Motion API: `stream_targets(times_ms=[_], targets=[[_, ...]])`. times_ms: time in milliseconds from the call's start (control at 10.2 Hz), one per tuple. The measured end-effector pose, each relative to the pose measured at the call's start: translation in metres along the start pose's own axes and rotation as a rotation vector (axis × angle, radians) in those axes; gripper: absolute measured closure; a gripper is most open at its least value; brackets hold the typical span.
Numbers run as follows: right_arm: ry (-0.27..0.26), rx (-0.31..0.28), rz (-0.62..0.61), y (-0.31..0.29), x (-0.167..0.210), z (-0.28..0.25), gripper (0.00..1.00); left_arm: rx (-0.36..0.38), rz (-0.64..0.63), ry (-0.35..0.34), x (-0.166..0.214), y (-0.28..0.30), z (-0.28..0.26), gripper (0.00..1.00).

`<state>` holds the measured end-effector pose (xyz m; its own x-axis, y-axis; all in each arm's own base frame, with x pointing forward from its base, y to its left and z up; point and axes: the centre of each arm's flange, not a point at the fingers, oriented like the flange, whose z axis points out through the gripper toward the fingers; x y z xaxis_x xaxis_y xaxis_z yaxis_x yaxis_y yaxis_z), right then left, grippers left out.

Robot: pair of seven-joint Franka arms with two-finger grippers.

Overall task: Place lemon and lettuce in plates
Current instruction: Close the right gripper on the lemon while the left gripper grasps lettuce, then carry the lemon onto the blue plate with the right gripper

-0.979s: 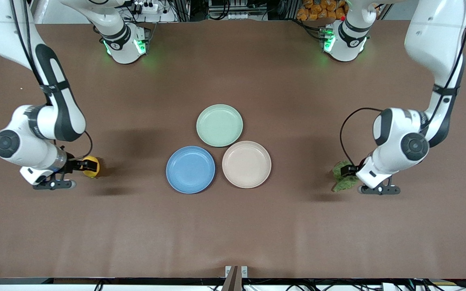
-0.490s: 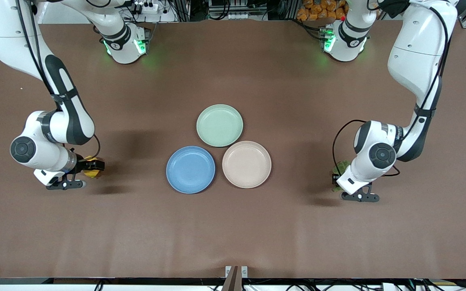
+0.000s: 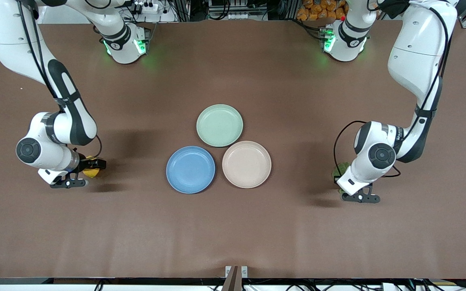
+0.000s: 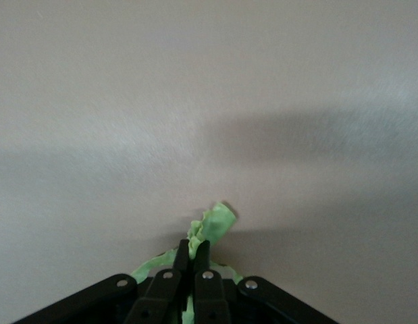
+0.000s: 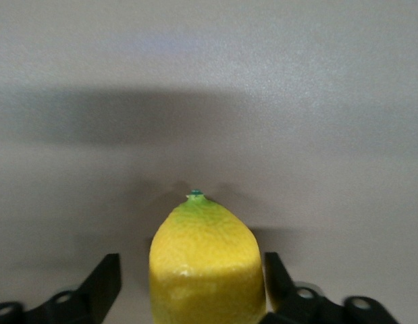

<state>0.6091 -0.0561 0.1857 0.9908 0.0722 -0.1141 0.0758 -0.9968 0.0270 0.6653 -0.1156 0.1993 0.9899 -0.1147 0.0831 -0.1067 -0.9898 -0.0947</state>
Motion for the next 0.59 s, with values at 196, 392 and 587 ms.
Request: stream_targets(times_ms=[196,392,587], targets=[[0.001,-0.001,-0.031,0.002,0.0,-0.002,0.37,0.01,-0.004,0.018,0.007,-0.003,-0.032,0.95],[-0.024,0.004,-0.043,0.001,0.006,-0.013,0.37,0.024,-0.007,0.013,0.008,-0.006,-0.065,0.96],[-0.059,0.029,-0.029,-0.014,0.028,-0.06,0.37,0.031,-0.003,0.005,0.007,-0.001,-0.092,0.96]])
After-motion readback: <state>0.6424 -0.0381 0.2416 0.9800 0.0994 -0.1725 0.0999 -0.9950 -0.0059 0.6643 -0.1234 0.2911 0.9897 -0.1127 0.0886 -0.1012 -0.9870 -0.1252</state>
